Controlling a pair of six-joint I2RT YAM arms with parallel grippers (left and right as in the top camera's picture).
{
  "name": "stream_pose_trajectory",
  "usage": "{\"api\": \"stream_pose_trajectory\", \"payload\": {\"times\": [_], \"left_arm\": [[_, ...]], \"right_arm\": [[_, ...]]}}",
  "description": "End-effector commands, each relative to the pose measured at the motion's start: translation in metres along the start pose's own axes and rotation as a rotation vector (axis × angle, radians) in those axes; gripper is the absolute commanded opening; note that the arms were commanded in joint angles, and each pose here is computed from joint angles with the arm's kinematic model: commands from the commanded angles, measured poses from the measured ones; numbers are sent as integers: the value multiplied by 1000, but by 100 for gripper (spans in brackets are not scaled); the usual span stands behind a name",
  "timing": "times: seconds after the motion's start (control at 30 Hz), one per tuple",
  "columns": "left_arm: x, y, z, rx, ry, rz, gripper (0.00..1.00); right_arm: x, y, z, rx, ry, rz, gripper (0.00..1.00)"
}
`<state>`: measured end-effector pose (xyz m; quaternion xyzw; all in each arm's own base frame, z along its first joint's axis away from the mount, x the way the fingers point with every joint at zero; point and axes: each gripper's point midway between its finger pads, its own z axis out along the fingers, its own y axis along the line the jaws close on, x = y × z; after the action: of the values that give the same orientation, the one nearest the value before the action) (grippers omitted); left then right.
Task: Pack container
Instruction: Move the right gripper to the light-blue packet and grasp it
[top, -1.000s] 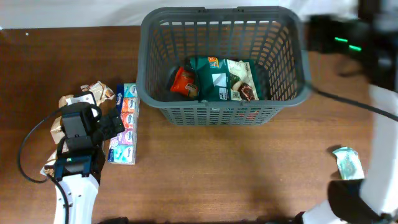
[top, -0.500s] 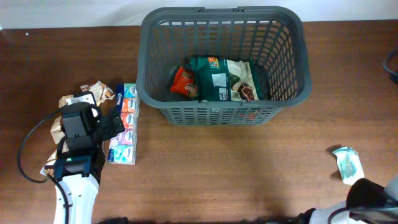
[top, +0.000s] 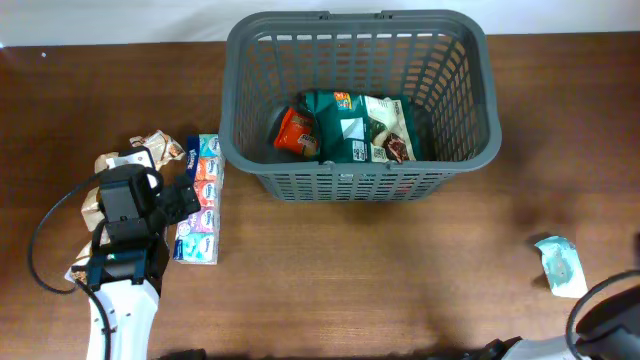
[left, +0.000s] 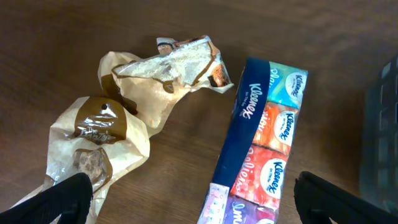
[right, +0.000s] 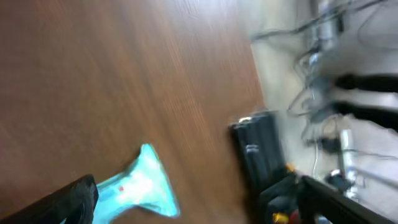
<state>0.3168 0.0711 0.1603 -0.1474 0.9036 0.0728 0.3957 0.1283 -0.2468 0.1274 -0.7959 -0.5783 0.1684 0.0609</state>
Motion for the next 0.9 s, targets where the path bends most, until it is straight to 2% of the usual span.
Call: {"api": "stream_pose_trajectory", "payload": {"times": [0.0, 0.07, 0.2, 0.43, 0.77, 0.87], "left_arm": [[3, 3, 2, -11, 9, -3, 99], [3, 3, 2, -11, 9, -3, 99], [4, 3, 2, -11, 11, -3, 99], [6, 2, 2, -8, 21, -1, 99], [6, 2, 2, -4, 21, -1, 99], [6, 2, 2, -4, 21, -1, 99]], "right_arm": [[53, 34, 27, -160, 200, -108, 99], [76, 61, 35, -283, 255, -205, 99], [99, 83, 44, -347, 248, -230, 99], [117, 98, 38, -342, 274, -1, 99], [108, 97, 40, -320, 199, 19, 99], [101, 107, 38, -375, 149, -92, 99]]}}
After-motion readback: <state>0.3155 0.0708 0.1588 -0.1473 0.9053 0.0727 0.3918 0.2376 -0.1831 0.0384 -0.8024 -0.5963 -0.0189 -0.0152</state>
